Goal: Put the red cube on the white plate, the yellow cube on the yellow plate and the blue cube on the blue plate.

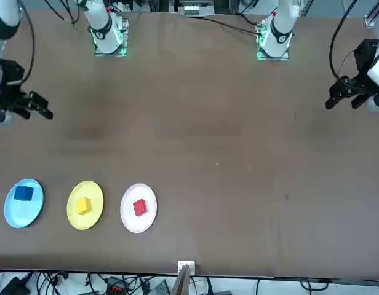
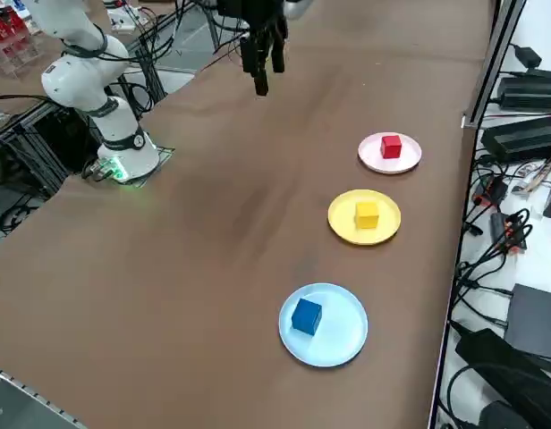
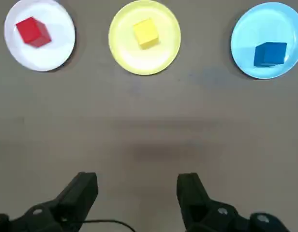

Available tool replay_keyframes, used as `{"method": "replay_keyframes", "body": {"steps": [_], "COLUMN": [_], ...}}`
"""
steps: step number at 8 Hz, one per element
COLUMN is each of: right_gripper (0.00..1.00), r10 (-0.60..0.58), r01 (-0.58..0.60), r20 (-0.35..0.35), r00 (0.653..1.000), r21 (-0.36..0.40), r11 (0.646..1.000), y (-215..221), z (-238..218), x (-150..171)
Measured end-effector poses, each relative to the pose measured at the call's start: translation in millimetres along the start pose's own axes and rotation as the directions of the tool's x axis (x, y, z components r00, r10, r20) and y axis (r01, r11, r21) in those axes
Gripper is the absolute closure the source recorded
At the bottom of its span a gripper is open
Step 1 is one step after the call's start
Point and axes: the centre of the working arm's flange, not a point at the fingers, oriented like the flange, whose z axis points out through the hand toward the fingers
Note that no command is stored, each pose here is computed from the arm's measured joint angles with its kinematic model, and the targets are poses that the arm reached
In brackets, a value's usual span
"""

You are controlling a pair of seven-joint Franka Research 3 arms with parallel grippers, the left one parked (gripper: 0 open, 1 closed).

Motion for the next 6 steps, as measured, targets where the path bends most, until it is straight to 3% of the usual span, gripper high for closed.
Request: {"method": "replay_keyframes", "body": {"steps": [3,6], "right_gripper": [0.00,0.00], "r10": [-0.052,-0.052], "r01": [0.052,0.053], "r20": [0.022,0.020], "r00": [0.998,0.998], "r21": [-0.016,-0.016], "r11": [0.999,0.998], "y": [-31,-31], "z": [-25,-27], "x": [-8,-8]}}
